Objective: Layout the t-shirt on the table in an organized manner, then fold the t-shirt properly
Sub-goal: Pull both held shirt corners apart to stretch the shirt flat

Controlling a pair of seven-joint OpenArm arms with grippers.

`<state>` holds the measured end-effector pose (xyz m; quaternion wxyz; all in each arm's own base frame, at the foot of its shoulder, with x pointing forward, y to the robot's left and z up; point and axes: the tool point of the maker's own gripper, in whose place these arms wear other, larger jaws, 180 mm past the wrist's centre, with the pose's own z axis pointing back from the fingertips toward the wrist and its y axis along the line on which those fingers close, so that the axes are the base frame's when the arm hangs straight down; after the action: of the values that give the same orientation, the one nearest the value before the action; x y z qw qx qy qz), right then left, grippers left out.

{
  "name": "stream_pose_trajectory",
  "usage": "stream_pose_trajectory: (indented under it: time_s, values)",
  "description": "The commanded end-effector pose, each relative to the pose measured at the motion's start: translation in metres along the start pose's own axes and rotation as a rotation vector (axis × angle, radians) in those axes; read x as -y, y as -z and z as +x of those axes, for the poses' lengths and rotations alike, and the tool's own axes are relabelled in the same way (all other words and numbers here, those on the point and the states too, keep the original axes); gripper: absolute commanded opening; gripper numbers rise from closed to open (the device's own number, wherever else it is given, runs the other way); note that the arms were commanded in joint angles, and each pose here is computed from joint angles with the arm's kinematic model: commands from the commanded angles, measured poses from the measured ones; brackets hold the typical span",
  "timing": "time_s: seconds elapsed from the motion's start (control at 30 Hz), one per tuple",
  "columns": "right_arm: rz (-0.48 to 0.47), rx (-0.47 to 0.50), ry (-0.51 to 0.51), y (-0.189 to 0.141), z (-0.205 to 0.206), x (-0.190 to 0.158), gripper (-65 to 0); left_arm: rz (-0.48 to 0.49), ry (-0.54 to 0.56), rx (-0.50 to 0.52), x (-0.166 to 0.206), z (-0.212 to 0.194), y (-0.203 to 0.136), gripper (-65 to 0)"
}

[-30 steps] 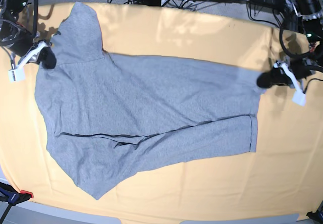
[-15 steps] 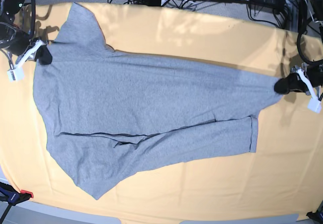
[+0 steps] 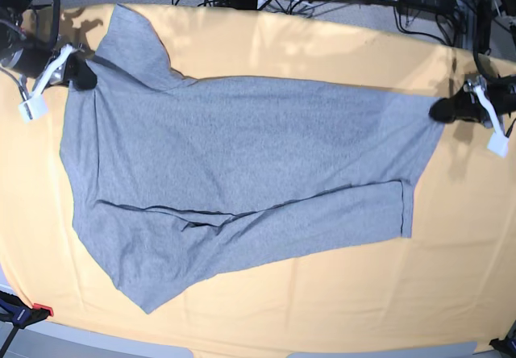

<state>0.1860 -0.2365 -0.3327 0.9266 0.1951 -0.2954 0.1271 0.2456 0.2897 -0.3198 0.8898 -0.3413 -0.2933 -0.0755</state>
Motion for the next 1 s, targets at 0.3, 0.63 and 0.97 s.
stream_pose_trajectory:
  time_s: [0.3, 0.63, 0.97]
  values:
    - [-0.169, -0.118, -0.138, -0.026, -0.012, 0.021, -65.0, 0.094, 0.097, -0.037, -0.011, 0.027, -0.043, -65.0]
    - [-0.163, -0.178, -0.125, -0.028, -0.028, 0.020, -65.0, 0.091, 0.091, -0.040, -0.010, 0.023, -0.041, -65.0]
    - [-0.111, -0.156, -0.109, -0.026, -0.029, 0.009, -65.0, 0.083, 0.083, -0.037, -0.010, 0.021, -0.038, -53.4]
